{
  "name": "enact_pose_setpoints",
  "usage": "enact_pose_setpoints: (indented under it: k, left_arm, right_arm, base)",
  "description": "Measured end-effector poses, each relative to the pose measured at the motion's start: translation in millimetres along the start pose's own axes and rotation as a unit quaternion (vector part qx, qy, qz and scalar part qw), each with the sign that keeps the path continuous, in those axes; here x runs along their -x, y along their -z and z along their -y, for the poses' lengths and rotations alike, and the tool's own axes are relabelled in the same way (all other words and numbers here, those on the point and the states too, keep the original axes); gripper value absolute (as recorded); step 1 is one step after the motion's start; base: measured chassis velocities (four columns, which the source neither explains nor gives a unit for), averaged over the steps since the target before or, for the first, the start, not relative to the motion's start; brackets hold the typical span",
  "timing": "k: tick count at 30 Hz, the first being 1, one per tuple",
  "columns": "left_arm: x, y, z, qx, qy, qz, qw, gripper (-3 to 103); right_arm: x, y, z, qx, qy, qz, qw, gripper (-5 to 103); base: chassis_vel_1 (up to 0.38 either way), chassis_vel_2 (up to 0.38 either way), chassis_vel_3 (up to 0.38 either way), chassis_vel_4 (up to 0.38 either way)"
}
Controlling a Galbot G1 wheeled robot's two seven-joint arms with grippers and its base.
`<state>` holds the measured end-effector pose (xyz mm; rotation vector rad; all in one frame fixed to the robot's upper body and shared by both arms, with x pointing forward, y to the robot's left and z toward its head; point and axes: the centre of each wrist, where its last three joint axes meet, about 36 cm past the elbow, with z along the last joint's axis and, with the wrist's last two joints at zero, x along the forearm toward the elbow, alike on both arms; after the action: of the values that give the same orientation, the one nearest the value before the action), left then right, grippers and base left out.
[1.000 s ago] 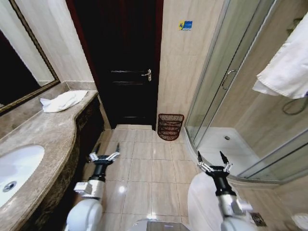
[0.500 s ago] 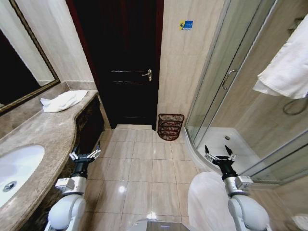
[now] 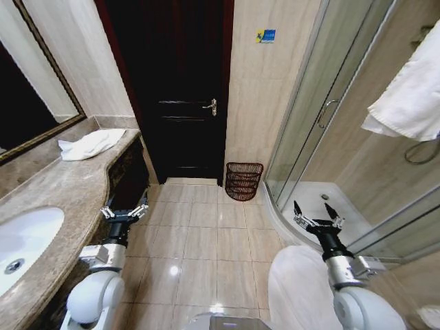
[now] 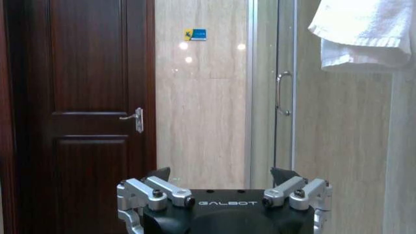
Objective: Discard the used towel into the hamper.
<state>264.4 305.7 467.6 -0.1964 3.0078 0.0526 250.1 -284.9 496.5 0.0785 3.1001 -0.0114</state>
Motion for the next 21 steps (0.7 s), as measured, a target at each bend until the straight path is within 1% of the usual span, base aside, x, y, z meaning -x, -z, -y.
enact_pose_setpoints:
  k: [6, 10, 14, 15, 17, 21]
  left_arm:
    - [-2.8, -2.9, 0.1, 0.003, 0.0, -0.002, 1.0, 100]
    - [-4.4, -4.4, -1.9, 0.012, 0.001, -0.002, 0.9999, 100]
    - [-5.3, -4.9, -1.7, 0.013, 0.002, -0.004, 0.9999, 100]
    - [-5.7, -5.2, -1.6, 0.015, 0.002, -0.005, 0.9999, 100]
    - [-7.0, -6.9, -1.4, 0.026, 0.003, -0.009, 0.9996, 100]
    - [-8.1, -9.5, -1.1, 0.032, 0.003, -0.012, 0.9994, 100]
  right_arm:
    - [0.6, -3.9, 2.7, -0.005, -0.001, -0.007, 1.0, 100]
    - [2.8, -9.3, 3.7, -0.005, 0.001, -0.008, 1.0, 100]
    - [4.0, -11.7, 4.1, -0.005, 0.002, -0.008, 1.0, 100]
    - [4.2, -12.6, 4.4, -0.005, 0.002, -0.009, 1.0, 100]
    - [4.5, -15.6, 5.7, -0.006, 0.002, -0.008, 1.0, 100]
    - [4.1, -19.8, 7.6, -0.007, 0.0, -0.009, 1.0, 100]
  base:
    - [0.0, 0.0, 0.0, 0.0]
    - [0.0, 0.0, 0.0, 0.0]
    - [0.0, 0.0, 0.0, 0.0]
    - [0.0, 0.0, 0.0, 0.0]
    - [0.0, 0.0, 0.0, 0.0]
    - [0.0, 0.0, 0.0, 0.0]
